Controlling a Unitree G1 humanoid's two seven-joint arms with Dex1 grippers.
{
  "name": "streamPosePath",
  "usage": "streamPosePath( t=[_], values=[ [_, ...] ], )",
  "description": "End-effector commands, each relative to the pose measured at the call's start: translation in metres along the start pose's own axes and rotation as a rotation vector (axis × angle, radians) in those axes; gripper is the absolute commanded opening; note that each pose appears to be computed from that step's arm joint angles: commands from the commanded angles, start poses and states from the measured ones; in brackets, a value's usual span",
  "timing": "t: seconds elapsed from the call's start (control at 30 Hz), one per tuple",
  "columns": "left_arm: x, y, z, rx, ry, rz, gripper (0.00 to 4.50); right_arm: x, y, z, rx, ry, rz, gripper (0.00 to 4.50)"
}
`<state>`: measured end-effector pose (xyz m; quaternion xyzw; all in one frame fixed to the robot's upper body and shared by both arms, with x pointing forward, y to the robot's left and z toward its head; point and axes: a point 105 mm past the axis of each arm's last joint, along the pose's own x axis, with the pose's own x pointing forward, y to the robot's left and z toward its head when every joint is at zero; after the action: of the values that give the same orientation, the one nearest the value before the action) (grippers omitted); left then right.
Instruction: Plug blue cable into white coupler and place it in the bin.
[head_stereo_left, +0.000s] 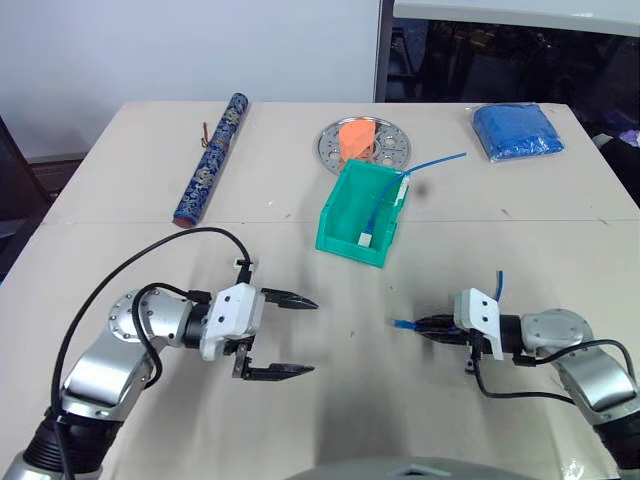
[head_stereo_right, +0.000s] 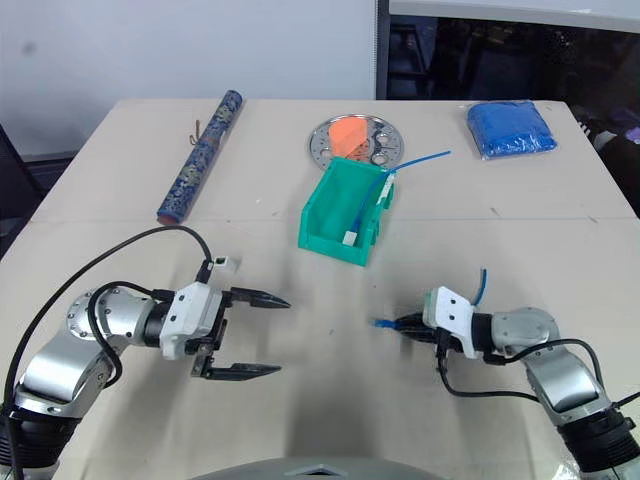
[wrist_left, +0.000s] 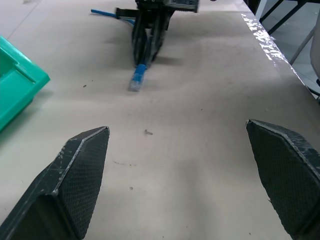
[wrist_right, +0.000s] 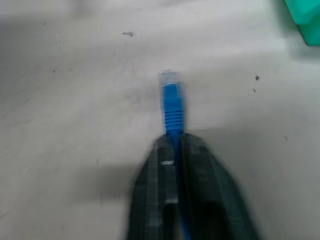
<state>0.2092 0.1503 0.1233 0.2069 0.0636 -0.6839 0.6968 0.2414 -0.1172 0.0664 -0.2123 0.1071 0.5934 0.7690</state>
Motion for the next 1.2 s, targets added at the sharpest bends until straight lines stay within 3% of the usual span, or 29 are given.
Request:
streamPosePath(
  t=[0.03, 0.3, 0.43, 0.67, 0.9, 1.2],
  values=[
    [-0.007, 0.003, 0.008, 0.026, -0.002, 0.024, 4.5, 0.011, -0.007, 0.008, -0.003, -0.02, -0.008, 0.03],
    [-0.025, 0.009, 0.0, 0.014, 0.052, 0.063, 4.5, 0.044, -0.022, 0.024, -0.011, -0.035, 0.004, 0.03],
    [-0.027, 0.013, -0.005, 0.01, 0.065, 0.069, 4.5, 0.045, -0.023, 0.028, -0.011, -0.045, 0.0, 1.26],
    [0.006, 0.034, -0.014, -0.008, 0.077, 0.054, 4.5, -0.005, -0.014, 0.032, 0.063, -0.16, -0.074, 4.44],
    [0.045, 0.072, -0.037, 0.05, 0.144, 0.123, 4.5, -0.046, 0.007, 0.021, 0.169, -0.236, -0.172, 4.44],
    [0.083, 0.094, -0.044, 0.131, 0.124, 0.033, 4.5, -0.061, 0.018, 0.022, 0.167, -0.28, -0.256, 4.44]
  ],
)
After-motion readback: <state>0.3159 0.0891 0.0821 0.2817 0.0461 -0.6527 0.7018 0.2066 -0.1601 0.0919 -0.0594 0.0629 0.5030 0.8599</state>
